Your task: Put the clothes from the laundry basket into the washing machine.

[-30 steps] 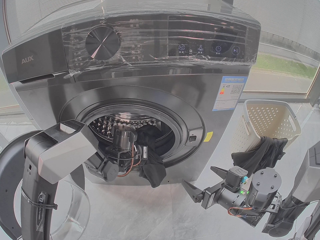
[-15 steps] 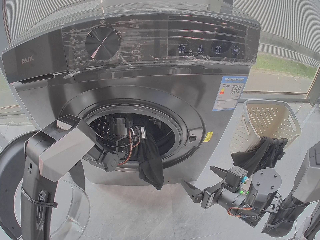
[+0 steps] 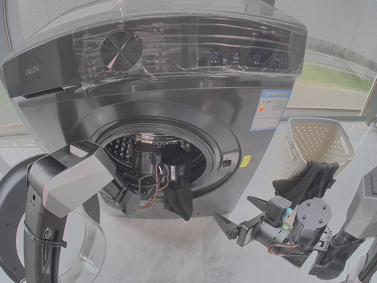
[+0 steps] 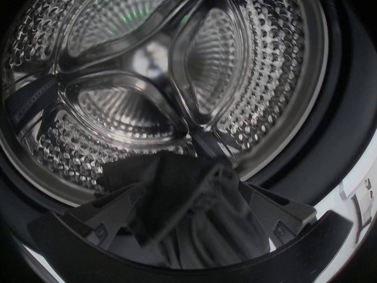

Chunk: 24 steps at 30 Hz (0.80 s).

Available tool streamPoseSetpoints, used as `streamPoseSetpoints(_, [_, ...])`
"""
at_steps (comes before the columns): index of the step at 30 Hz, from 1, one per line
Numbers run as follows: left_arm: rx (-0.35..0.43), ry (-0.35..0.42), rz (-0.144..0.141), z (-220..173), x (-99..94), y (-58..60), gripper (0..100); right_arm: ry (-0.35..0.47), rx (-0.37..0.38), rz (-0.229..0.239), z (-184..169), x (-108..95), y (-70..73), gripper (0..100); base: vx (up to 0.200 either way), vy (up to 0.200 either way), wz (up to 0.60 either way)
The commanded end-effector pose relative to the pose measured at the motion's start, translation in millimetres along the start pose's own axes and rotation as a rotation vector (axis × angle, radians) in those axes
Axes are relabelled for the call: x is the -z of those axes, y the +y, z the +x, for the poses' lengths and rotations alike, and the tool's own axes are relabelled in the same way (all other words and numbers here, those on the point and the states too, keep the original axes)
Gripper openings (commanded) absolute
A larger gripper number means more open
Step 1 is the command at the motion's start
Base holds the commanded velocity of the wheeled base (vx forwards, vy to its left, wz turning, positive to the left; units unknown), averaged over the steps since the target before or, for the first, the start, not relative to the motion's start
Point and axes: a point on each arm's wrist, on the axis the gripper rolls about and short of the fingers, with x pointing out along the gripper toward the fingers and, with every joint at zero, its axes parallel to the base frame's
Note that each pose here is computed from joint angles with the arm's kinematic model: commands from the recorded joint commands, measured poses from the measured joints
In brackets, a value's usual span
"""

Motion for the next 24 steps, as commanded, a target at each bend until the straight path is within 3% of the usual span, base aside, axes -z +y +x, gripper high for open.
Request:
streamPoseSetpoints(1, [0.077,0.077,0.026,-21,13.5,-14.3,100,0.004,-0.002,-0.001,0,1,0.3,100,0.0,0.0,0.0])
streamPoseSetpoints(6, [0.071,0.104,0.031,-16,25.2,-12.1,100,0.008,-0.002,-0.003,1,2,0.7,100,0.0,0.0,0.0])
streamPoseSetpoints(9, [0.065,0.124,0.046,-13,34.0,-9.3,100,0.008,-0.002,-0.003,0,2,0.6,100,0.0,0.0,0.0])
streamPoseSetpoints(10, [0.057,0.142,0.064,-11,42.5,-7.0,100,0.008,-0.001,-0.003,0,2,0.2,100,0.0,0.0,0.0])
streamPoseSetpoints(11, [0.052,0.145,0.065,-10,44.5,-6.2,0,0.005,-0.001,-0.002,1,1,0.4,100,0.0,0.0,0.0])
streamPoseSetpoints(20, [0.043,0.11,0.056,0,43.9,-3.7,0,0.003,0.001,-0.001,1,1,-0.3,100,0.0,0.0,0.0])
streamPoseSetpoints(24, [-0.03,-0.029,0.023,13,14.5,8.9,0,0.005,-0.003,-0.002,0,2,0.8,100,0.0,0.0,0.0])
